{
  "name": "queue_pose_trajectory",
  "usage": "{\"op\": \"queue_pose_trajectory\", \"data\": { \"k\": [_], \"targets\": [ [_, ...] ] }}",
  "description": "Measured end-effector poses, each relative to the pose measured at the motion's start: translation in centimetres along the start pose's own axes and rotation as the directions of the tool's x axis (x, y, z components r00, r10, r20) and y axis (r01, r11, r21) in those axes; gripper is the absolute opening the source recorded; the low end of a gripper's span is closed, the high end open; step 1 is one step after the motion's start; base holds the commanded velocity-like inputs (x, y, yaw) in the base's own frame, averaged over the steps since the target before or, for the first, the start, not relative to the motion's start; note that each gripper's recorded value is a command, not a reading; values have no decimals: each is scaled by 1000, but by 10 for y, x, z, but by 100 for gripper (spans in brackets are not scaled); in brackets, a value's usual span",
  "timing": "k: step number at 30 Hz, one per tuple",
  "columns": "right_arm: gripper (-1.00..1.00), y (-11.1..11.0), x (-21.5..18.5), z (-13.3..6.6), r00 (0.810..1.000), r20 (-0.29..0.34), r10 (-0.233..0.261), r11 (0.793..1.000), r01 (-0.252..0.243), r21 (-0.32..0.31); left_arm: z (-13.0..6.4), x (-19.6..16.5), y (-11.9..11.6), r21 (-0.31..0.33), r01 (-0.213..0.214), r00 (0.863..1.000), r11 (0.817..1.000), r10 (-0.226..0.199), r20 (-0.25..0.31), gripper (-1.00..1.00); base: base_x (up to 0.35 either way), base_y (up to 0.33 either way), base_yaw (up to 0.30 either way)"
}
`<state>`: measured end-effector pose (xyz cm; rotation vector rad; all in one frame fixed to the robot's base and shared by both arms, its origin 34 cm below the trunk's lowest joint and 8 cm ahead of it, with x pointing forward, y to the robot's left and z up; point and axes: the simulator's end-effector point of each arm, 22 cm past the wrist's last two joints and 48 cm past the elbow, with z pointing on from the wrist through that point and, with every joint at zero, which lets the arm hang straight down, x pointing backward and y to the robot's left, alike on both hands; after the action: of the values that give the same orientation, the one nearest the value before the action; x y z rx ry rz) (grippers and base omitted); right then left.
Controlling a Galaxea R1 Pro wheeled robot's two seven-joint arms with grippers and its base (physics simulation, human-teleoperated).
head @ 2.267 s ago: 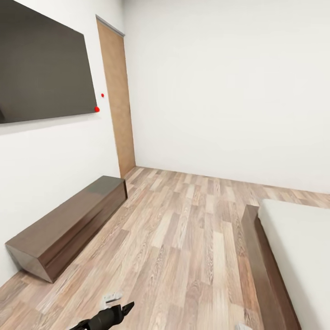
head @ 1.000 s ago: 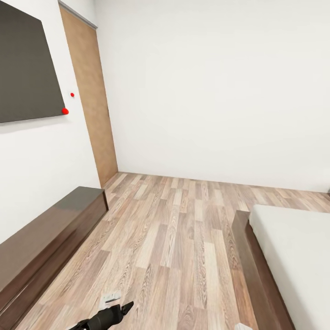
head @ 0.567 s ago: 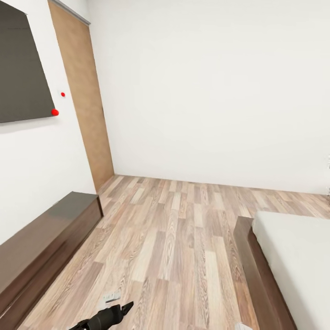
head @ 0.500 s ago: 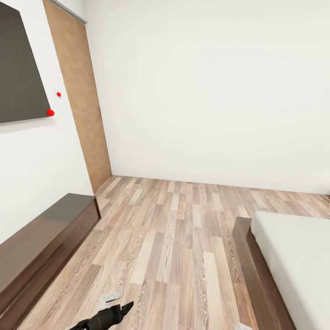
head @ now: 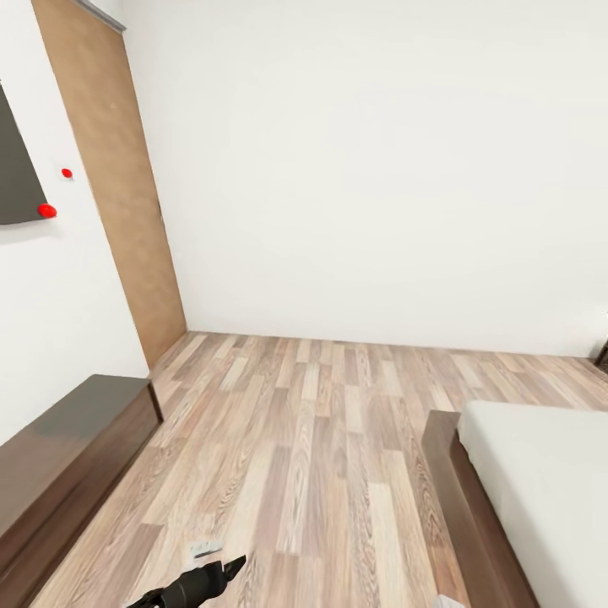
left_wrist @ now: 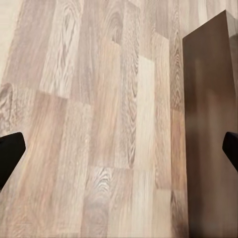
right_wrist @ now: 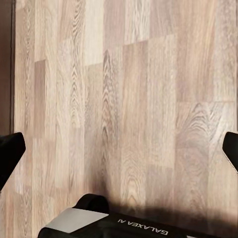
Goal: In the bedroom, move the book from the bed onto either nightstand, and place the two sandals side by side next to the bed.
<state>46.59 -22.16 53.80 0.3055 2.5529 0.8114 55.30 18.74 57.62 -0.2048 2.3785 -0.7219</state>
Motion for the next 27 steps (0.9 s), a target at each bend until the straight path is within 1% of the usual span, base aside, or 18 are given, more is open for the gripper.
{"op": "queue_pose_trajectory", "data": {
  "k": [3, 6, 27],
  "targets": [
    [100, 0, 0, 0, 1000, 0, 0, 1000, 0, 0, 0, 0, 0, 0, 0, 1000, 1000, 0, 0, 100, 277, 0, -185],
    [100, 0, 0, 0, 1000, 0, 0, 1000, 0, 1, 0, 0, 0, 0, 0, 1000, 1000, 0, -1, 100, 267, 0, -62],
    [100, 0, 0, 1, 1000, -1, 0, 1000, 0, 1, 3, 7, -8, 10, 1, 1000, 1000, -1, -11, 100, 254, 0, -4]
  ]
}}
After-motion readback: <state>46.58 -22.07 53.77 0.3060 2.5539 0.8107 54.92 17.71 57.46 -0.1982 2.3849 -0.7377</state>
